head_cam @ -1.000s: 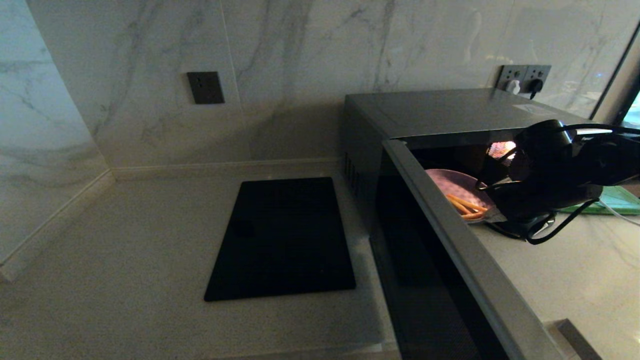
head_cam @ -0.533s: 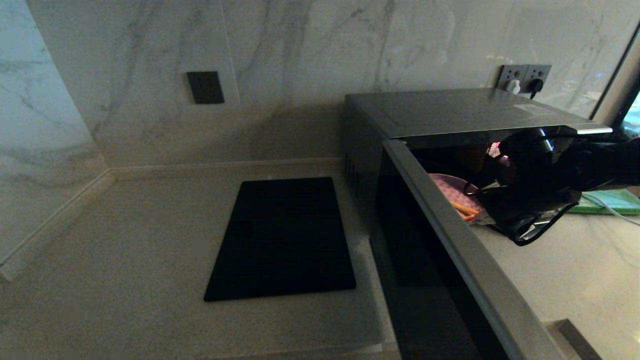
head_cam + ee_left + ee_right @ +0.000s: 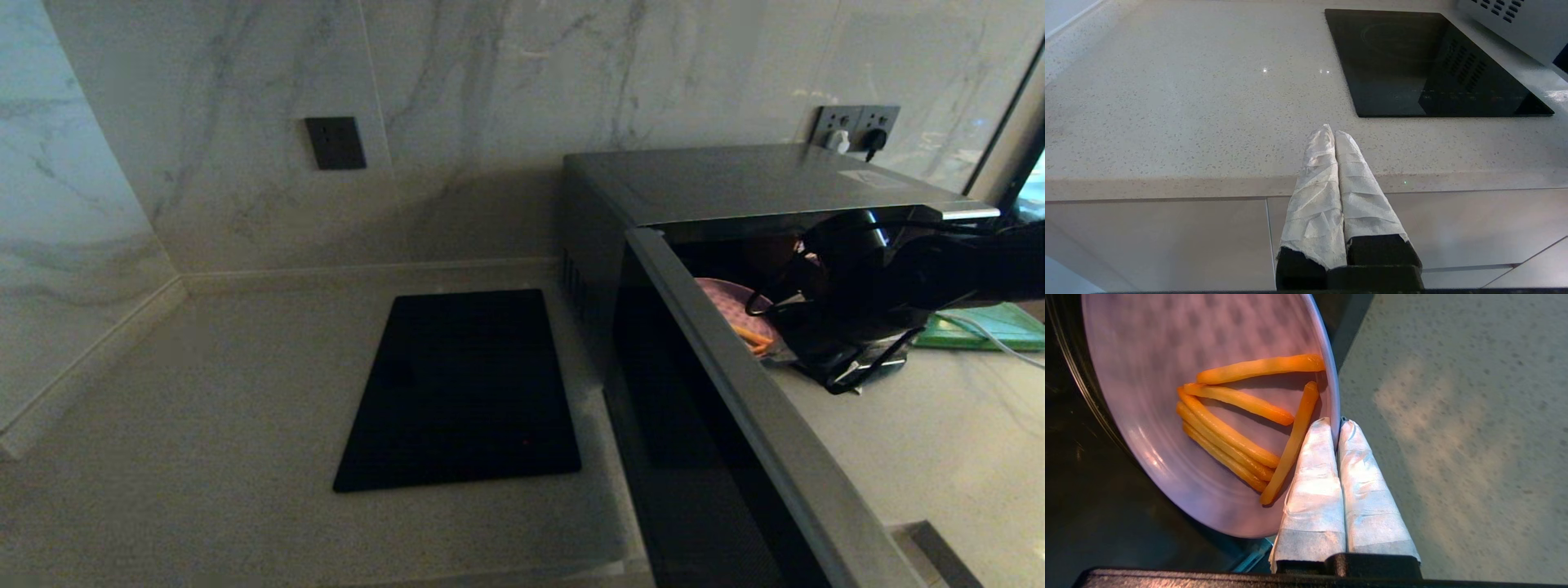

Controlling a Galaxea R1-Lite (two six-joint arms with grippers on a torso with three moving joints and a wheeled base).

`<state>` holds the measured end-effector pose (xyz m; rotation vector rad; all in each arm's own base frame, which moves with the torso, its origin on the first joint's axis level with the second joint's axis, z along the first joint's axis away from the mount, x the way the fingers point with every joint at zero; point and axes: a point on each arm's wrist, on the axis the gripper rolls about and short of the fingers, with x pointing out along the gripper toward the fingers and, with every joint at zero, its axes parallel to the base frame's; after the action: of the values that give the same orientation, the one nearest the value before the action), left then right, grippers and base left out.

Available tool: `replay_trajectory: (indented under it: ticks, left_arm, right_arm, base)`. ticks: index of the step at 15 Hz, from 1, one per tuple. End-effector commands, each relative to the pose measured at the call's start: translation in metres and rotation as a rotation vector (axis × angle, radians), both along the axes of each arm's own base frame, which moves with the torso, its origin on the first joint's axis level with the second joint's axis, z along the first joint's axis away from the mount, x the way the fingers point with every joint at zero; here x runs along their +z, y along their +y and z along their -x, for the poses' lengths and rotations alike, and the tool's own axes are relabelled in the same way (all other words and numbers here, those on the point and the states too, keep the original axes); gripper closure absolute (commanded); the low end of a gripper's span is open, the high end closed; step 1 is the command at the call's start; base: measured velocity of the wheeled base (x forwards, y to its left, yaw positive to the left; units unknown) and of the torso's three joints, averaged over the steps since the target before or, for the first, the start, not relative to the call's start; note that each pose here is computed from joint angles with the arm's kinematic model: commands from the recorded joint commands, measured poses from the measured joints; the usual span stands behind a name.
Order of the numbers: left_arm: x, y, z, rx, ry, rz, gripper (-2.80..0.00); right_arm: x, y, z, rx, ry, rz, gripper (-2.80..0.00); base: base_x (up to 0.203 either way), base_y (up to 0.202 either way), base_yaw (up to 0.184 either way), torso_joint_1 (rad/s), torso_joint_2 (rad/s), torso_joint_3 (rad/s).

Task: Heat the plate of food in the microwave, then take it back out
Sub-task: Put the plate in the microwave oven

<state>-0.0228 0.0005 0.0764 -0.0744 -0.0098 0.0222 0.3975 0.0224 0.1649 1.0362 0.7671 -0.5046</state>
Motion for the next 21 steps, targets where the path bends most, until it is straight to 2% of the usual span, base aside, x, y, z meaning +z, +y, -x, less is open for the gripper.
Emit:
replay_trajectory:
  ticks: [1, 18, 19, 21]
  left_arm:
    - [0.0001, 0.0, -0.0001, 0.0, 0.001, 0.001, 0.0]
    - [0.0001, 0.0, -0.0001, 0.0, 0.001, 0.001, 0.0]
    - [0.0, 0.0, 0.0, 0.0, 0.0, 0.001, 0.0]
    - [0.0, 0.0, 0.0, 0.0, 0.0, 0.001, 0.0]
  right_arm:
    - [-0.0031, 0.0004, -0.0045, -0.005, 0.003, -0.003, 0.0]
    - [-0.0058, 0.0, -0.0105, -0.022, 0.0, 0.023, 0.0]
    - [-0.0056, 0.0, -0.0106, -0.021, -0.001, 0.023, -2.8]
    - [-0.0052, 0.0, -0.0107, -0.021, -0.003, 0.023, -2.8]
  base:
    - [0.0, 0.0, 0.0, 0.0, 0.0, 0.0]
    - [0.0, 0.0, 0.0, 0.0, 0.0, 0.0]
    - [0.0, 0.0, 0.0, 0.0, 0.0, 0.0]
    - [0.0, 0.0, 0.0, 0.0, 0.0, 0.0]
